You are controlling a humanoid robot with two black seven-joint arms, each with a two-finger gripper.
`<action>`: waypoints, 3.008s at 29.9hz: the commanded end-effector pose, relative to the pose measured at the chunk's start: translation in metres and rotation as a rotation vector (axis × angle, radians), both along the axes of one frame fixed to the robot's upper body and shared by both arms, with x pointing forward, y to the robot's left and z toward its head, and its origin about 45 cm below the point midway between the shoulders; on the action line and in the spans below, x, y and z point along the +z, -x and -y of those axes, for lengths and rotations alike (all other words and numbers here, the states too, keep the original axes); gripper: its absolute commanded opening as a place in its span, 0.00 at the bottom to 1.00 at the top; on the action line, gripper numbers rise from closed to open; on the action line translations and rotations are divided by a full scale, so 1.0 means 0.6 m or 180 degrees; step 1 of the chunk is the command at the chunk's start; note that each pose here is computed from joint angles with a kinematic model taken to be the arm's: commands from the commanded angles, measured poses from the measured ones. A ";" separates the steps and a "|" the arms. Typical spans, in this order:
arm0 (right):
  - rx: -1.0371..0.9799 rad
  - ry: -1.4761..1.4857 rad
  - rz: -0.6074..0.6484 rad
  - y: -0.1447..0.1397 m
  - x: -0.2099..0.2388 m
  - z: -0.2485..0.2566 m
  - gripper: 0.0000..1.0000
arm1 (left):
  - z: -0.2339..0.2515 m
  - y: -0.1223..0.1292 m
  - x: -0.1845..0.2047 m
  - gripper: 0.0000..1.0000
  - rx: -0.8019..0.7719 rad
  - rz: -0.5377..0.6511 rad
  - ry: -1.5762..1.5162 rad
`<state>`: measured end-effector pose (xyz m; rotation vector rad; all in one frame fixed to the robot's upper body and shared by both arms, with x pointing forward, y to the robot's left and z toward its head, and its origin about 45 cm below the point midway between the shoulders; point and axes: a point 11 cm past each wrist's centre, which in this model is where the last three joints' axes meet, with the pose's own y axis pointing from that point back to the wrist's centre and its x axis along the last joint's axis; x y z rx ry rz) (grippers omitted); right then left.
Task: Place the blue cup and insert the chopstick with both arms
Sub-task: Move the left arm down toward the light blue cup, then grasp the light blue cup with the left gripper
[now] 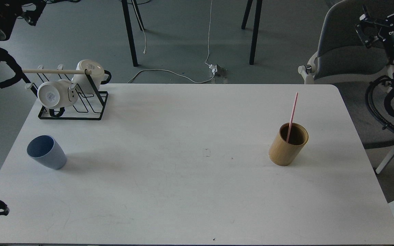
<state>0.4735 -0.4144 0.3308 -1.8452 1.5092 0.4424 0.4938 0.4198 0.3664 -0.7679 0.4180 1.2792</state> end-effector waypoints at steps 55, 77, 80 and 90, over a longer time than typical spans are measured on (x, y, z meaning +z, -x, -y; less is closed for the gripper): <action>-0.0405 -0.0120 -0.0043 0.019 -0.041 0.055 1.00 | -0.161 0.300 -0.293 0.79 -0.2071 -0.0609 -0.7422; -0.0408 -0.0278 0.0036 0.013 -0.035 0.046 1.00 | -0.169 0.313 -0.359 0.55 -0.2229 -0.0812 -0.7298; -0.0398 -0.0258 0.0028 0.013 -0.035 0.045 1.00 | -0.168 0.313 -0.361 0.44 -0.2229 -0.0815 -0.7285; -0.0407 -0.0249 0.0036 0.013 -0.032 0.048 1.00 | -0.181 0.313 -0.366 0.12 -0.2209 -0.0944 -0.7307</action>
